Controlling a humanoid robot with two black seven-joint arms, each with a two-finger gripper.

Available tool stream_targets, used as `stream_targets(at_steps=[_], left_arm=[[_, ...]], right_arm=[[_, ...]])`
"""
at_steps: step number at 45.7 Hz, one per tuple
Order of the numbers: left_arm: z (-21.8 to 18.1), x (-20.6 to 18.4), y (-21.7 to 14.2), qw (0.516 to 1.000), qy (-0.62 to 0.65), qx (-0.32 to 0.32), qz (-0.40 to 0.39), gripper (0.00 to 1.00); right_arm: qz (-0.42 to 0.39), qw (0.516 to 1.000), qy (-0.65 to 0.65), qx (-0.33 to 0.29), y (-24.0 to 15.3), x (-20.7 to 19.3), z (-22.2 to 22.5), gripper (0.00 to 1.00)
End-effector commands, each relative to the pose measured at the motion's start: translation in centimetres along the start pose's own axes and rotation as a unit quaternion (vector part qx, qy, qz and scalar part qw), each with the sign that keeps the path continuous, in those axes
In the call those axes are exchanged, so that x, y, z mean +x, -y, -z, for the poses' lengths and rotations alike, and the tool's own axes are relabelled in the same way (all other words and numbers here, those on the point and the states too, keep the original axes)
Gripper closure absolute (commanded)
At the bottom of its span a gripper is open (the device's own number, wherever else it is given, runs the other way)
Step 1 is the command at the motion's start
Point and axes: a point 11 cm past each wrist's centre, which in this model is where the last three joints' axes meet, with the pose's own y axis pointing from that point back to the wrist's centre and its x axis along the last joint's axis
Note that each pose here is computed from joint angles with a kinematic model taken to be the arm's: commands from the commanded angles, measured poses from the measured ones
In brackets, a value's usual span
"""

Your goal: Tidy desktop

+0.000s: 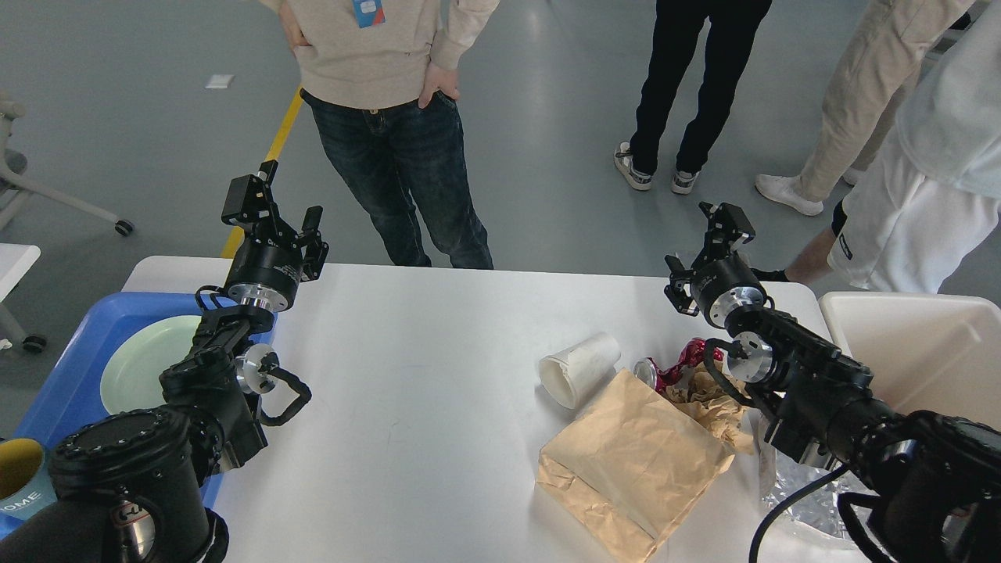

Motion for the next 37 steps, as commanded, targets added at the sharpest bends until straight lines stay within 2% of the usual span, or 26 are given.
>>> stream_targets(at_steps=[1, 11, 37], left_arm=[[0.0, 0.0, 0.0, 1.000, 0.000, 0.001, 0.000, 0.04], [0.0, 0.0, 0.0, 1.000, 0.000, 0.000, 0.000, 0.04], [0.0, 0.0, 0.0, 1.000, 0.000, 0.001, 0.000, 0.04]], right_arm=[[0.000, 1.000, -0.001, 0.002, 0.1, -0.1, 0.3, 0.00], [-0.014, 1.000, -0.007, 0.012, 0.1, 1.4, 1.6, 0.00], [-0.016, 1.000, -0.004, 0.021, 0.3, 1.7, 2.6, 0.00]])
